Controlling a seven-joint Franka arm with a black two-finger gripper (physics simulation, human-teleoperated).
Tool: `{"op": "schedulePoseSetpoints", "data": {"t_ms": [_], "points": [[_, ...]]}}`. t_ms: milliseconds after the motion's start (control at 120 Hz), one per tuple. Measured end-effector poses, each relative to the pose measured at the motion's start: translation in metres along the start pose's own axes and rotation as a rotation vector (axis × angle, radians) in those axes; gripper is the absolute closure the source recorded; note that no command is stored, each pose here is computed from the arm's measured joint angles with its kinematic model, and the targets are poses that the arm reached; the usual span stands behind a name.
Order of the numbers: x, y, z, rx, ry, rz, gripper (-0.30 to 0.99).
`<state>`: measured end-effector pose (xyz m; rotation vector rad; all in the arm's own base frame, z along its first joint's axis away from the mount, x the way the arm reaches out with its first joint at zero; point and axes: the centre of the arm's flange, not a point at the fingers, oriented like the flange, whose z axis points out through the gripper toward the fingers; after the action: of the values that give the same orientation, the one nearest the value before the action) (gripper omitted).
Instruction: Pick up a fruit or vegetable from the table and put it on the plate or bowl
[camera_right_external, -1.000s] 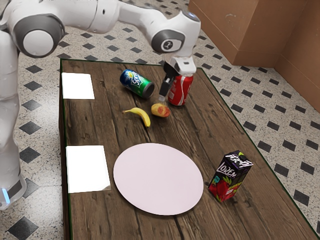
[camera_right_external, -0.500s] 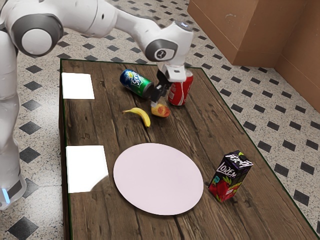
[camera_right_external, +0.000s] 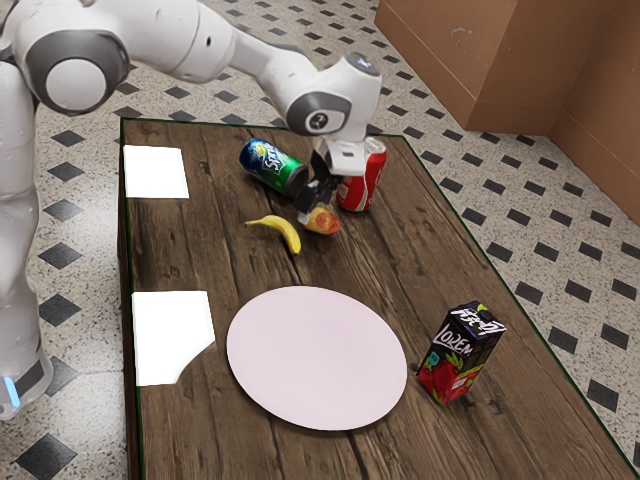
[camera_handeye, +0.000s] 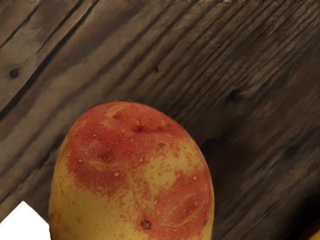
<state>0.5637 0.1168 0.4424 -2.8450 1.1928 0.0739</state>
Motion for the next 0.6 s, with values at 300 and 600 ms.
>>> {"op": "schedulePoseSetpoints", "data": {"t_ms": [300,600], "points": [[0.004,-0.003,0.012,-0.009,-0.006,0.016,0.00],[0.006,-0.005,0.019,-0.021,-0.005,0.021,0.00]]}}
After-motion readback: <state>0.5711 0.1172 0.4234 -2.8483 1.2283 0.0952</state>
